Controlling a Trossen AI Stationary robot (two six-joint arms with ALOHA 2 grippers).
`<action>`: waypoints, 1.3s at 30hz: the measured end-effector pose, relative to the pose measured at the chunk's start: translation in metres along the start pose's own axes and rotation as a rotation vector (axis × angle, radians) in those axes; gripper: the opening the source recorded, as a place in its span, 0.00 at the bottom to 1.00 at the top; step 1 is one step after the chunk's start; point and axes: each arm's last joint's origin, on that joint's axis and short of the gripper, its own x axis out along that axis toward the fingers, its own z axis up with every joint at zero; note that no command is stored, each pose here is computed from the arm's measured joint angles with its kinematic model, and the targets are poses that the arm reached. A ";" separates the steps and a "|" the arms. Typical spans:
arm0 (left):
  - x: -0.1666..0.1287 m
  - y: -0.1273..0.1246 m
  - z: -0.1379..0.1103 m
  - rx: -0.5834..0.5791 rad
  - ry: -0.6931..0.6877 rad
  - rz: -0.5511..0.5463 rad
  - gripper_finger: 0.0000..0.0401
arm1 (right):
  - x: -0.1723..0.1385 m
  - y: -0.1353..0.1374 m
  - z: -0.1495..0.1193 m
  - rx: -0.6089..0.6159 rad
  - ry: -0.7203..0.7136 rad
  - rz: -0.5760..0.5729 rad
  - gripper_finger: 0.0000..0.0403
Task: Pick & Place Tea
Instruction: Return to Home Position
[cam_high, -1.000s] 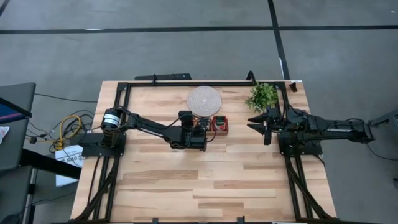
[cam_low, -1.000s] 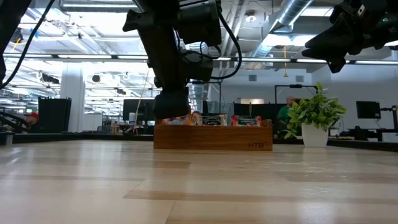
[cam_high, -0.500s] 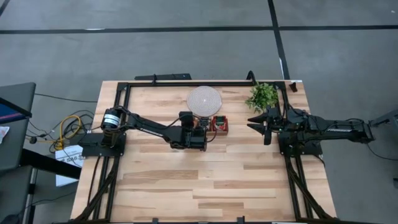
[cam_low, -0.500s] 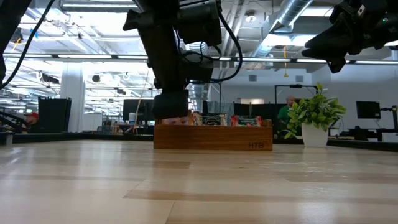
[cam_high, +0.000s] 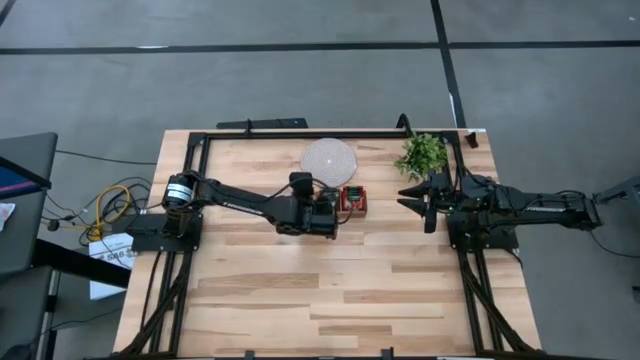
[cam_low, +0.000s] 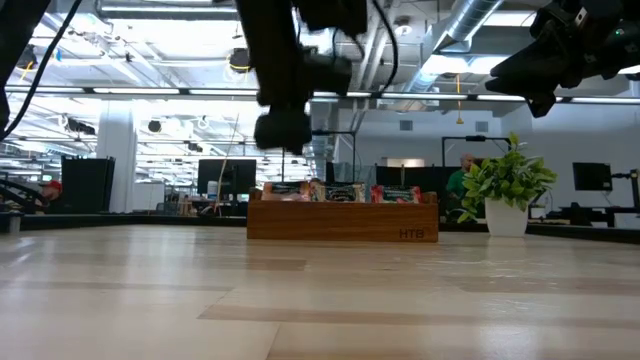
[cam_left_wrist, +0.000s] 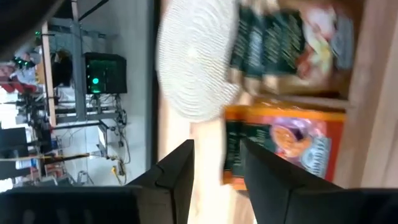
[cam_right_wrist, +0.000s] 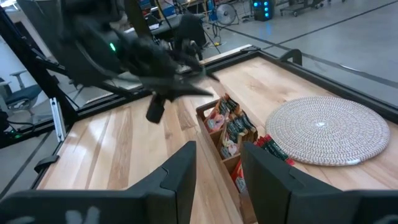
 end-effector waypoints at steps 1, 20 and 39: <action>-0.005 0.006 0.003 -0.011 0.001 0.002 0.31 | 0.000 0.000 0.000 0.000 0.000 0.000 0.29; -0.119 0.166 -0.091 -0.735 -0.032 -0.045 0.31 | 0.000 0.000 0.000 0.061 0.002 -0.001 0.29; -0.058 0.075 -0.186 -0.931 -0.279 -0.362 0.31 | -0.001 0.004 -0.001 0.130 0.038 0.125 0.29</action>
